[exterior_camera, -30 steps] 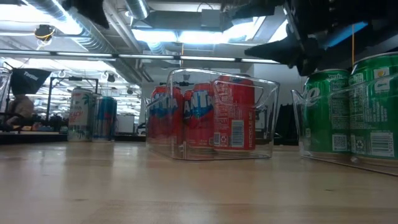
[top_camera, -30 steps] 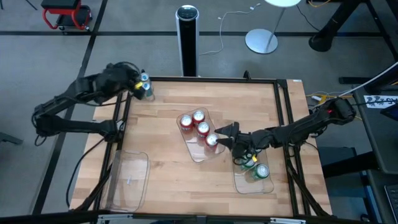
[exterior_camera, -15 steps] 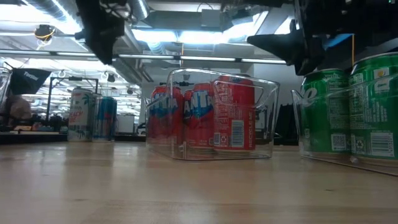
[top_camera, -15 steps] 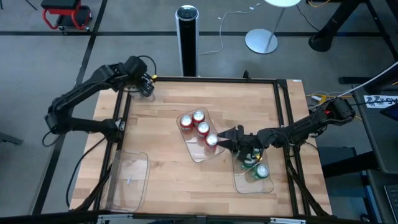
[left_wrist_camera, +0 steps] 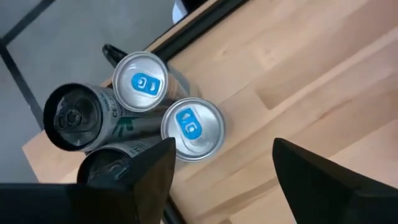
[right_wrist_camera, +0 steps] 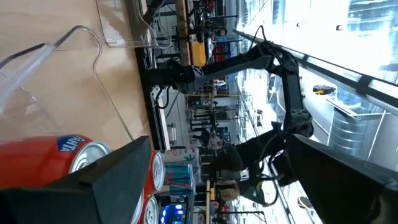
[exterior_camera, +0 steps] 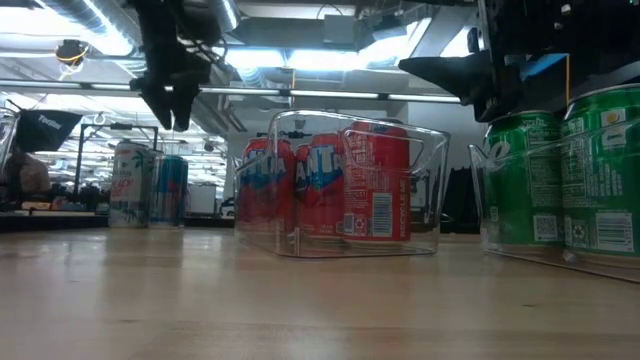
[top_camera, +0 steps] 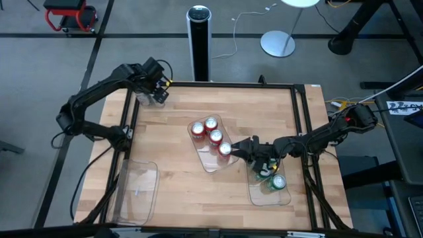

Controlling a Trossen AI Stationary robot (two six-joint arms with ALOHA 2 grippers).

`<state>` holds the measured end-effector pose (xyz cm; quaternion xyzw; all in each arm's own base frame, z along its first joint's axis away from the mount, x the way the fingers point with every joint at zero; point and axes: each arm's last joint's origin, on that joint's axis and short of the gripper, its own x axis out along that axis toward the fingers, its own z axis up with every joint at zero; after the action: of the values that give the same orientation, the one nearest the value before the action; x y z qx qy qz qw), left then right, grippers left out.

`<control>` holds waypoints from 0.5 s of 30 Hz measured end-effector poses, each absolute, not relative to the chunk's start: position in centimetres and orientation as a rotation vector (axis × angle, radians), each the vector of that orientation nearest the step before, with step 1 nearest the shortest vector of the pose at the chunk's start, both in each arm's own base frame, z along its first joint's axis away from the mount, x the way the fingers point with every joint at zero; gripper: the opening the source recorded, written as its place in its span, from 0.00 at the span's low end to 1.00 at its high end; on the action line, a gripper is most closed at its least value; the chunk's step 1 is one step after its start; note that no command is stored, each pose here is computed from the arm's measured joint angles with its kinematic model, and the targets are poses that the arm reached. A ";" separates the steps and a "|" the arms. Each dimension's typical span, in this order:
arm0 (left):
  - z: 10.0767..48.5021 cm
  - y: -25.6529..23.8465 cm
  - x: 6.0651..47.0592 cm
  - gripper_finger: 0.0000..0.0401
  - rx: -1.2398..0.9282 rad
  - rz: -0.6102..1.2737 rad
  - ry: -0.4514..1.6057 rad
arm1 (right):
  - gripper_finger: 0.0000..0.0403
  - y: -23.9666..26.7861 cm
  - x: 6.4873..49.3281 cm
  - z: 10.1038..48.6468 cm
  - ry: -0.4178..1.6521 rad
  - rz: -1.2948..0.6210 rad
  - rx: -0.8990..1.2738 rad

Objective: Sort soda cans
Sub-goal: Put the bottom blue soda can into the left transparent bin

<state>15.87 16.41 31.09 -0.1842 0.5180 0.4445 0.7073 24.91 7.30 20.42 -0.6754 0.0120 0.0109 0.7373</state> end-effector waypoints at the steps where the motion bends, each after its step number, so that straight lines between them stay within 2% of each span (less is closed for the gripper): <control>1: 30.9 16.6 15.9 0.65 -0.413 0.989 1.163 | 0.93 7.3 24.9 20.4 0.027 0.025 -1.487; 10: 30.6 17.2 15.7 0.66 -0.353 0.954 1.216 | 0.93 7.3 24.9 20.3 0.039 0.033 -1.504; 15: 30.7 17.3 15.7 0.69 -0.326 0.986 1.212 | 0.93 7.3 24.9 20.2 0.053 0.035 -1.488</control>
<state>15.71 17.29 30.69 -0.1464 0.5435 0.4425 0.6981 24.90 7.27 20.16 -0.6770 0.0243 0.0160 0.7354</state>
